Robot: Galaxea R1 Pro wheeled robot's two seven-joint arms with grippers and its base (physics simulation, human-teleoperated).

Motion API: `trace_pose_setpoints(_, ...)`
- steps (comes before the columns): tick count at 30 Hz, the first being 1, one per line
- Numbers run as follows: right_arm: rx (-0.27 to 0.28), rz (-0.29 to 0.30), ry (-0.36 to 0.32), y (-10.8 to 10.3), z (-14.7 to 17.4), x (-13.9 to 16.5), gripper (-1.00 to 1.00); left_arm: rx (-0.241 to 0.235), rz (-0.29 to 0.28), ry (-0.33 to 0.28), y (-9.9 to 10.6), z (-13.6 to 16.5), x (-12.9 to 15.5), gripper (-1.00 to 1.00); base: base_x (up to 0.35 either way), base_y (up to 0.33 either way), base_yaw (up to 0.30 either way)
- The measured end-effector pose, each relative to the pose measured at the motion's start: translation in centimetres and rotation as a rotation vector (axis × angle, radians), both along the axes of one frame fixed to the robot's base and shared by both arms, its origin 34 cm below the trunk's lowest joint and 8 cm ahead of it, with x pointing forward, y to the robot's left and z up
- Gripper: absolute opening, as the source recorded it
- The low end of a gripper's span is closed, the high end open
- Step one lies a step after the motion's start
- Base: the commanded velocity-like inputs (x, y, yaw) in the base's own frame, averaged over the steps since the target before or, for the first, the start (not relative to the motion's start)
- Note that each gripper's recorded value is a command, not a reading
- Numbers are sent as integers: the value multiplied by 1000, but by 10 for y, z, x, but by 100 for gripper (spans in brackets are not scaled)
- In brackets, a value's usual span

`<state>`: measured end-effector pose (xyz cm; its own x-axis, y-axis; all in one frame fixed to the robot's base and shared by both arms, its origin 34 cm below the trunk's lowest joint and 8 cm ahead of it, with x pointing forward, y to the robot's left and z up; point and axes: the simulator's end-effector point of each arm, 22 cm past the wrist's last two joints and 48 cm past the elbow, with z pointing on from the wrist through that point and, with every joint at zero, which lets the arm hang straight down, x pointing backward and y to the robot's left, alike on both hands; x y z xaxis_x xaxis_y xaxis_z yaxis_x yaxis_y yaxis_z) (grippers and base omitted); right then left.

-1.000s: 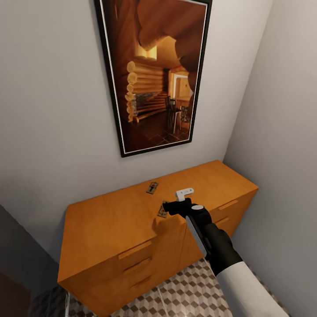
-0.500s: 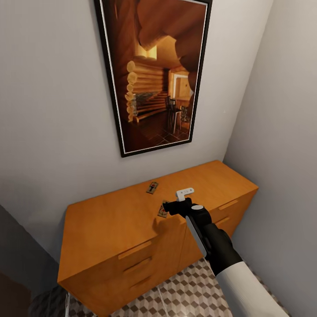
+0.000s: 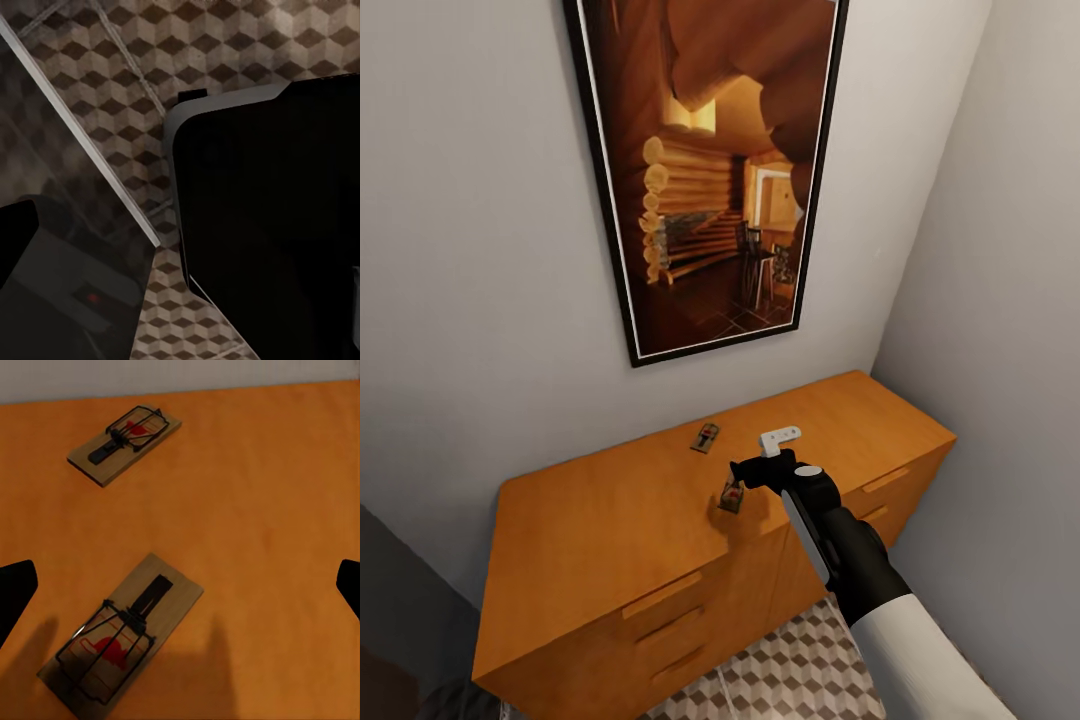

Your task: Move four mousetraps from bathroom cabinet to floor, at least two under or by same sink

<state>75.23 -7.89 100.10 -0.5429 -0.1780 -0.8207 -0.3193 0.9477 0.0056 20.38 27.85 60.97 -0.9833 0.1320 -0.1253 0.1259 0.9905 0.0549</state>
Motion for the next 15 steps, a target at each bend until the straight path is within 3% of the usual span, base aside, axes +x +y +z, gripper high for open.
trace_pose_setpoints(15,-1,2,1,1,0,0,100,0,0,0,0,0,0,100,2,0,0)
